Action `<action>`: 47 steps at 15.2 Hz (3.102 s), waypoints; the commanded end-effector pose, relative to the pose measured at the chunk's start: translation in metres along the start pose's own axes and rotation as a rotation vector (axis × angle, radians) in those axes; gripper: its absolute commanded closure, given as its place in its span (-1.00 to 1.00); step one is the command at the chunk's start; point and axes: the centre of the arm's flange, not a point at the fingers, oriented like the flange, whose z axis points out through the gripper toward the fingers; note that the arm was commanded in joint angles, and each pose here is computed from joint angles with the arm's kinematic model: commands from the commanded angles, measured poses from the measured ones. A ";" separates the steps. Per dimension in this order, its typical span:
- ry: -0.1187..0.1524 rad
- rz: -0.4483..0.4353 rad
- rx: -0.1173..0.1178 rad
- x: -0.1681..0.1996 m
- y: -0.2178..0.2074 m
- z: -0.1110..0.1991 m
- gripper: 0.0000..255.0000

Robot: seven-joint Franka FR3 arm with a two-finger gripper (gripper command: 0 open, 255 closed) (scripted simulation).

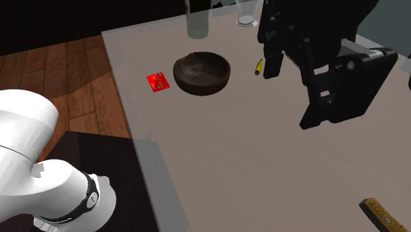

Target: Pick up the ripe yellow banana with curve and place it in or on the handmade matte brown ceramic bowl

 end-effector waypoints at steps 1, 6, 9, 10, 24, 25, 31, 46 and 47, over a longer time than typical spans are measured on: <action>-0.005 -0.069 -0.002 0.019 -0.016 0.013 -1.00; -0.019 -0.234 -0.007 0.061 -0.062 0.040 -1.00; -0.027 -0.334 -0.010 0.082 -0.092 0.057 -1.00; -0.029 -0.367 -0.011 0.088 -0.103 0.063 -1.00; -0.067 -0.832 -0.026 0.136 -0.266 0.145 -1.00; -0.070 -0.865 -0.027 0.136 -0.278 0.151 -1.00; -0.079 -0.976 -0.030 0.134 -0.318 0.182 -1.00; -0.079 -0.976 -0.030 0.132 -0.317 0.211 1.00; -0.079 -0.976 -0.030 0.132 -0.317 0.211 1.00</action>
